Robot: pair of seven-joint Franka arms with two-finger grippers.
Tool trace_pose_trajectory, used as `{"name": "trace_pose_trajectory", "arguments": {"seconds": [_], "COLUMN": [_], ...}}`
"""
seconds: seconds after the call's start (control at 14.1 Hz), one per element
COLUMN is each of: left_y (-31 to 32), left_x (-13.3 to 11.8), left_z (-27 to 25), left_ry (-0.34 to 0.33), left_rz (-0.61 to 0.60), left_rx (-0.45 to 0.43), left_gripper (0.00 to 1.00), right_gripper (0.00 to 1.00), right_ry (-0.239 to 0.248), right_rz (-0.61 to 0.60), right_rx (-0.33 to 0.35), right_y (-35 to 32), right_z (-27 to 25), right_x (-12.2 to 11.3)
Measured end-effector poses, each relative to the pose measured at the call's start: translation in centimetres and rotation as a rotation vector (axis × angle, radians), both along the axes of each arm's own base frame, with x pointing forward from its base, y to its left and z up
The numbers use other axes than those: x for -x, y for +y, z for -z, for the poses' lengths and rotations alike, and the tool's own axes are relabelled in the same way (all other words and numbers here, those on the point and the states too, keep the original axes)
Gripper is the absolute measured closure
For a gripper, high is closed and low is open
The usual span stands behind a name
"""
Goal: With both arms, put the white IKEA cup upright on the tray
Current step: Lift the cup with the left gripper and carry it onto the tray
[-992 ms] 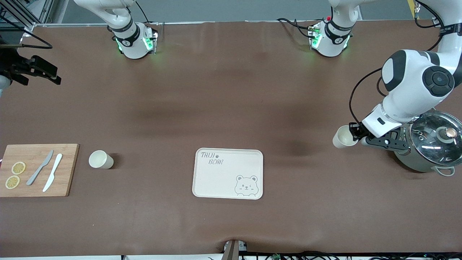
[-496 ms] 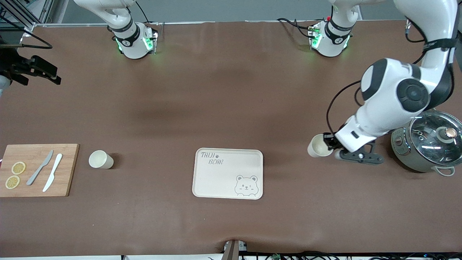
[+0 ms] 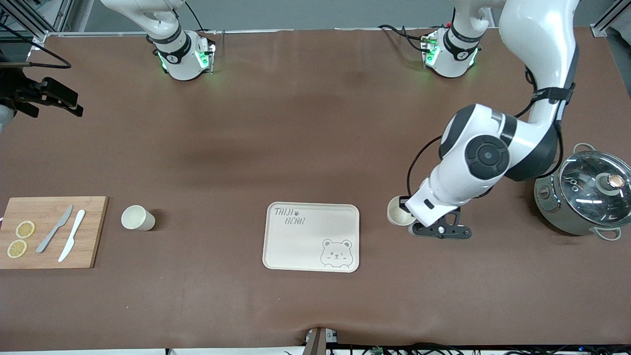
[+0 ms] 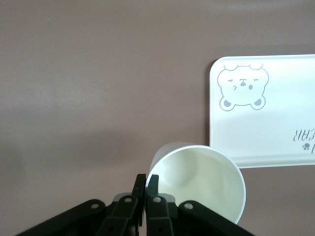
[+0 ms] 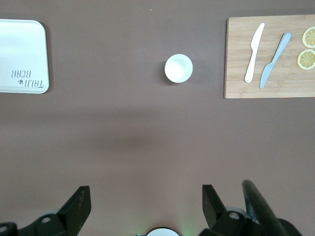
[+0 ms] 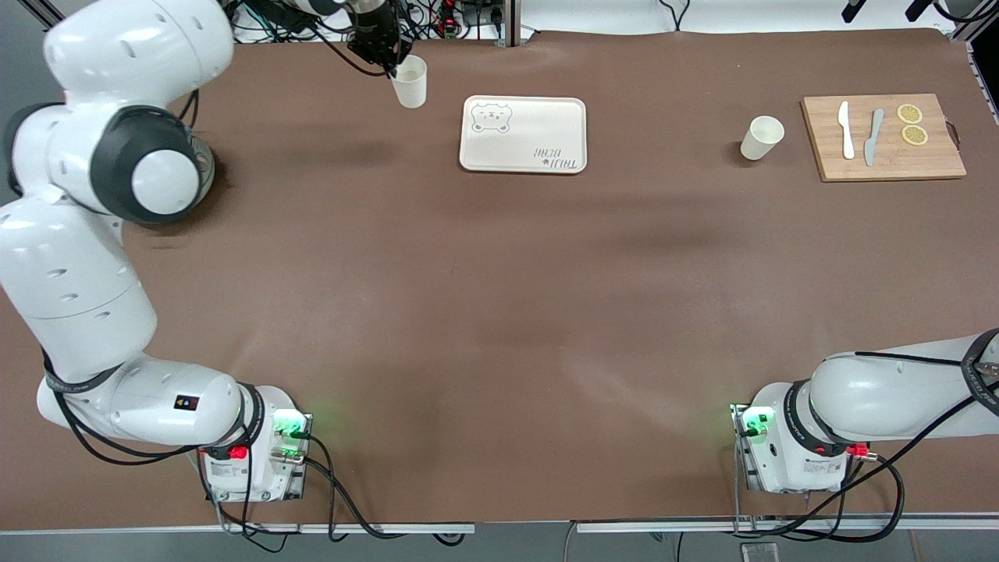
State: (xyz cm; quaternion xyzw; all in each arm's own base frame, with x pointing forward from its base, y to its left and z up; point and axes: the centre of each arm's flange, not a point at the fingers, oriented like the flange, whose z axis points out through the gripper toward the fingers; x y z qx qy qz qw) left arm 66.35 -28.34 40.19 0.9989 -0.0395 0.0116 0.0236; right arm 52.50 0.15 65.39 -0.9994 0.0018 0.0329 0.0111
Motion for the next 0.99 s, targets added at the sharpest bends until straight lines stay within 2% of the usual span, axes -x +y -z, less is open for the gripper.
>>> {"name": "trace_pose_trajectory", "arguments": {"seconds": [0.28,0.99], "left_y": [-6.4,-12.6], "left_x": [0.8,1.6], "left_z": [4.2,10.3], "left_ry": [-0.004,-0.08], "left_rz": [-0.009,-0.094], "left_rx": [-0.035,0.054], "left_gripper": [0.96,0.96], "right_gripper": [0.0,0.0], "right_ry": [0.001,0.008], "right_rz": [0.001,0.001], "right_rx": [0.0,0.0], "right_y": [0.0,-0.1], "right_z": [0.0,0.4], "right_x": [0.0,-0.3]}}
